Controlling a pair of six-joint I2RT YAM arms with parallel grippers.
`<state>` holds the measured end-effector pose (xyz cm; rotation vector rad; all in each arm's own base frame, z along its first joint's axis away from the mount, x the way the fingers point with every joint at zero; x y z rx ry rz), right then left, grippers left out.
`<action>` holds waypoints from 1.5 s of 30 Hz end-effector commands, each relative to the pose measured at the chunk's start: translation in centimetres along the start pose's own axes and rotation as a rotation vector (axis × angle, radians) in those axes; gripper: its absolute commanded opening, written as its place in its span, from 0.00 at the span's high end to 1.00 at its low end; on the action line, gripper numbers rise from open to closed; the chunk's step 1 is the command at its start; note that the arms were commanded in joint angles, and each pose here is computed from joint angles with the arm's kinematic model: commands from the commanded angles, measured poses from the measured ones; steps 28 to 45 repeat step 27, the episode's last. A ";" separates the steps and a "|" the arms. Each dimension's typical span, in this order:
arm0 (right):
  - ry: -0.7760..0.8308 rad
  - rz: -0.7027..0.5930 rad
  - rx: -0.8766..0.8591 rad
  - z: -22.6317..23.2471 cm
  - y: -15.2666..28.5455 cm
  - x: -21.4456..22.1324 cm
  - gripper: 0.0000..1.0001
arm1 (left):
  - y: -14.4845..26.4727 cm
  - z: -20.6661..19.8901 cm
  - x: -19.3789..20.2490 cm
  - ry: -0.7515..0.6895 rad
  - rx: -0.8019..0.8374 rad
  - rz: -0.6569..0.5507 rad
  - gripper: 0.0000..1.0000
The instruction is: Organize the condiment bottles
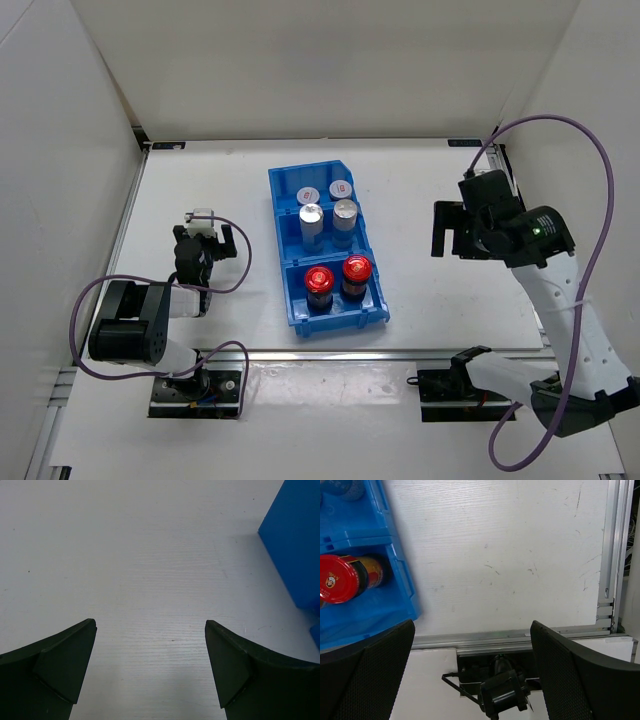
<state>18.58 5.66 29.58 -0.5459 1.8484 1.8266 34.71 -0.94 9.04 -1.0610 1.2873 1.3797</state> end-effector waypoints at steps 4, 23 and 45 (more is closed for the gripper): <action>0.023 -0.090 -0.030 -0.3 0.8 -0.7 0.01 | -0.2 -0.1 -0.8 -0.003 0.014 -0.031 0.00; 0.075 -0.169 0.079 -1.6 1.1 -2.9 0.01 | -0.2 -0.1 -0.8 -0.003 0.014 -0.031 0.00; 0.048 -0.183 0.113 -2.0 1.1 -3.1 0.01 | -0.2 -0.1 -0.8 -0.003 0.014 -0.031 0.00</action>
Point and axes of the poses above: each gripper's point midway between its finger pads, its own y axis back along the fingers, its own z axis along the line the jaws close on, x = y × z, the point moved 3 cm from there along y, back along the fingers, and after that the axes turned 3 degrees about -y, right-handed, at the moved point
